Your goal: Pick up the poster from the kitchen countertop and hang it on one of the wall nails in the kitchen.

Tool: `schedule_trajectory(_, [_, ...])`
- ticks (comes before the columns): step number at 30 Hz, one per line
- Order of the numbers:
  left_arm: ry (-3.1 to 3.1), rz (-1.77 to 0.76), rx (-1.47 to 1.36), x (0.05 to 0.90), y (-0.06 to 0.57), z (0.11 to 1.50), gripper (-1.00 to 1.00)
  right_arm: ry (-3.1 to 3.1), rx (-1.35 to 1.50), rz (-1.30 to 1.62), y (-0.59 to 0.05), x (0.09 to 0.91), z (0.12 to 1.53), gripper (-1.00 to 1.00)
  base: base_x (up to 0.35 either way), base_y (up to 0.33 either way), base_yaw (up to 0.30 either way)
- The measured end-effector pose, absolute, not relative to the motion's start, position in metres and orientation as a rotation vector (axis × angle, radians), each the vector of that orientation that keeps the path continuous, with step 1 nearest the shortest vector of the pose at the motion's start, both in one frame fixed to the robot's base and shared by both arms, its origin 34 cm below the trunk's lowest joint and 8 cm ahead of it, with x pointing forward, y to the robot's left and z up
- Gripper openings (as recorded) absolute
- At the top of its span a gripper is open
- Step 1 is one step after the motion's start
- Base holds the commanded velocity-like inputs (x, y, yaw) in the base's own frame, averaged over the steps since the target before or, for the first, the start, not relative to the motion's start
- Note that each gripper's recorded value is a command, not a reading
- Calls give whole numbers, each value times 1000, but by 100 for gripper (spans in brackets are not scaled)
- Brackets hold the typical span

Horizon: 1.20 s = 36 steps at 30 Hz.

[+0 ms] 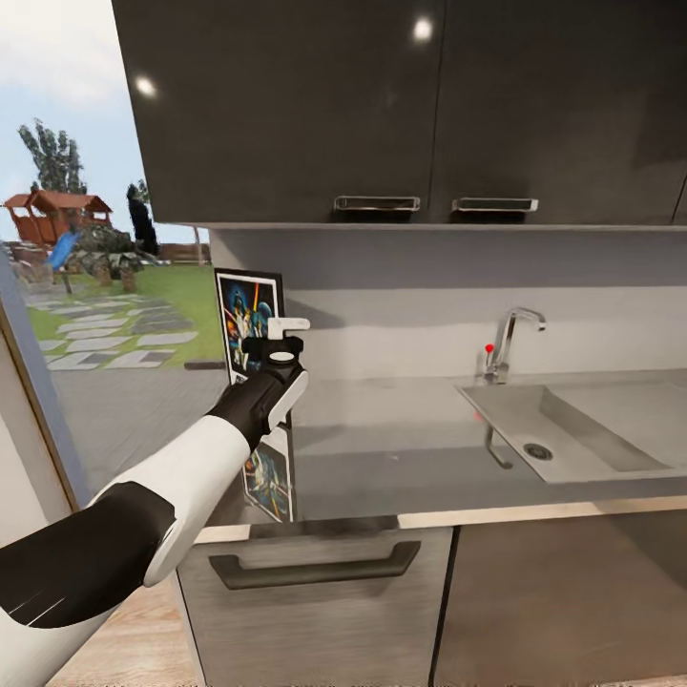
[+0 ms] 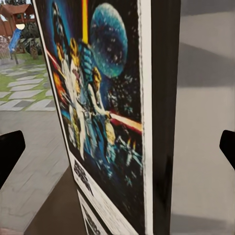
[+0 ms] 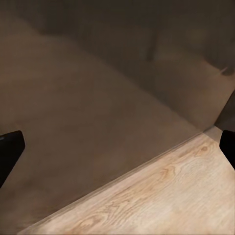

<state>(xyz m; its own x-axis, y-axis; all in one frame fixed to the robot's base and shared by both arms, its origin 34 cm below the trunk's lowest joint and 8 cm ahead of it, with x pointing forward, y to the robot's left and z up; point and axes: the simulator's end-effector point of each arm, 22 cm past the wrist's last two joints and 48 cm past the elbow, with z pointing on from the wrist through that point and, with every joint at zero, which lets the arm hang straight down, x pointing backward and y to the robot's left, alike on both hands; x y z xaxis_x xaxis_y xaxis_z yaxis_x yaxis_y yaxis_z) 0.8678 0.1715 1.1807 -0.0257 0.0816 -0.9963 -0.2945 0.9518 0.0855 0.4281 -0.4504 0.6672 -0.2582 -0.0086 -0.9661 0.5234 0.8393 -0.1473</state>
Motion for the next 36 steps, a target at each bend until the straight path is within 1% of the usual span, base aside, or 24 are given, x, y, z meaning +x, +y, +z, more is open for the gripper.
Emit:
schedule_trajectory(20, [1558,297,-171,869,170,1183,100,1777,395,-533,-451,427,666,100,1,0,0])
schedule_trajectory(29, [1557,297,-171,869,170,1183,100,1778,392,-531,-450,427,666,100,127,0,0])
schedule_trajectory(36, [1543,289,-177,869,170,1186,100,1778,391,-530,-450,427,665,100,21,0,0])
